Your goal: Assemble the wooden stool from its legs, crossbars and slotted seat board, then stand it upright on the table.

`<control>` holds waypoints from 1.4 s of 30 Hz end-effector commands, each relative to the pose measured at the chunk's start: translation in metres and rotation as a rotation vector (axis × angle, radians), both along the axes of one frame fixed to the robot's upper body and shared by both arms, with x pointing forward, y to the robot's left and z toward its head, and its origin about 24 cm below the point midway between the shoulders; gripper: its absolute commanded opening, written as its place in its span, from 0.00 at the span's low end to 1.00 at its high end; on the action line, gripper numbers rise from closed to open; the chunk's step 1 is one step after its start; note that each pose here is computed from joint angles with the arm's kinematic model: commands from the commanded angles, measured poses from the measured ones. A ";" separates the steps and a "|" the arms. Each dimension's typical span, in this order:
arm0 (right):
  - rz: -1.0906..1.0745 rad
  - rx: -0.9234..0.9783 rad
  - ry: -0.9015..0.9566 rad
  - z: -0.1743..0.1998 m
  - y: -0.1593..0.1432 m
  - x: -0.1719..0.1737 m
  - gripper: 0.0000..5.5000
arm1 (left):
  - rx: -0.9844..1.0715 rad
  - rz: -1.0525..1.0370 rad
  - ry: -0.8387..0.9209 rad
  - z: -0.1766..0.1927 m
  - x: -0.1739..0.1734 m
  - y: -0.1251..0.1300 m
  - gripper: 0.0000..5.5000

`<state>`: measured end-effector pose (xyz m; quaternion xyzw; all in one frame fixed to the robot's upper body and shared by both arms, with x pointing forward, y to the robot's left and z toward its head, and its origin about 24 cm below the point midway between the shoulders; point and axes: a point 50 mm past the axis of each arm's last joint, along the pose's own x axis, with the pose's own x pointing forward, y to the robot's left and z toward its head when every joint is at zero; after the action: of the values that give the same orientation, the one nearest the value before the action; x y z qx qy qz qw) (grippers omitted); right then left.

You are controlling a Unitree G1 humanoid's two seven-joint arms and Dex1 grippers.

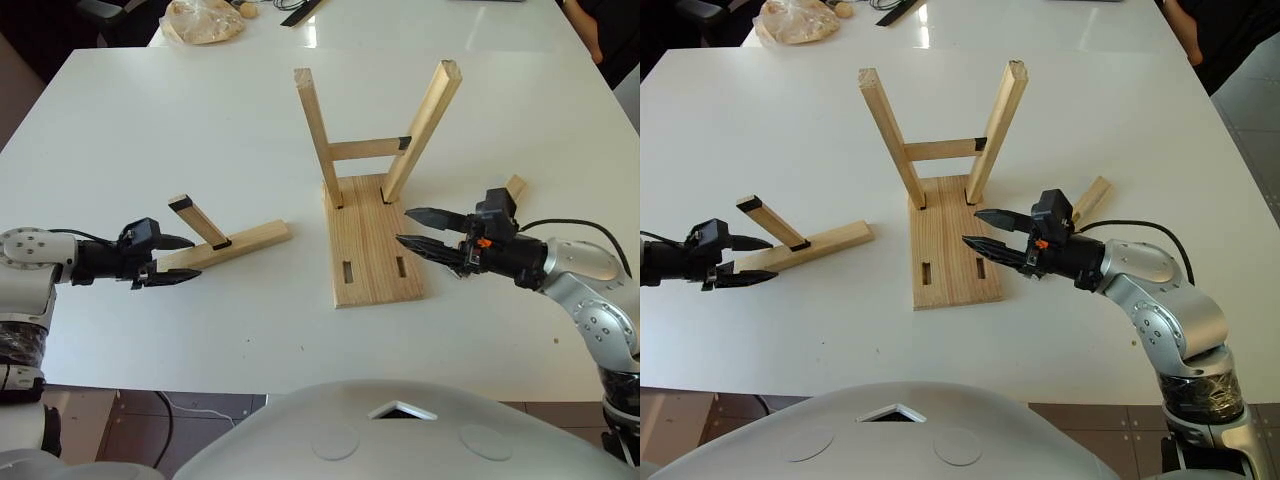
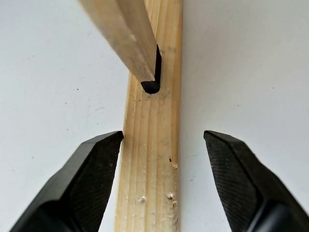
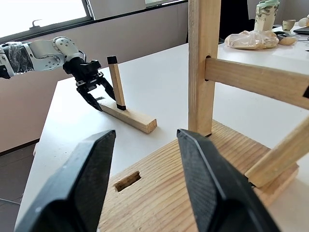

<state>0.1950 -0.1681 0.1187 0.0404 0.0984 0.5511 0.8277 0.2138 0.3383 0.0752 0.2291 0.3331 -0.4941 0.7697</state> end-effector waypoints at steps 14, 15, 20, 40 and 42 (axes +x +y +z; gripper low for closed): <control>0.027 -0.073 -0.015 -0.006 0.000 0.006 0.43 | -0.074 0.074 -0.030 -0.031 -0.001 -0.012 0.37; 0.029 -0.071 -0.015 -0.005 0.000 0.005 0.43 | -0.110 0.086 -0.037 -0.028 0.000 -0.014 0.37; 0.019 -0.013 -0.038 0.009 -0.005 0.009 0.43 | -0.276 0.224 -0.188 0.009 0.010 -0.016 0.37; 0.346 0.363 -0.154 0.113 0.019 0.019 0.61 | -1.093 -0.350 -0.205 0.165 -0.027 -0.184 0.37; 0.372 0.359 -0.161 0.116 0.022 0.020 0.61 | -1.081 -0.352 -0.162 0.155 -0.026 -0.191 0.37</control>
<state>0.2152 -0.1505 0.2282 0.1310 -0.0580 0.6872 0.7122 0.1882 0.1556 0.2384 -0.1048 -0.0900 -0.6869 0.7135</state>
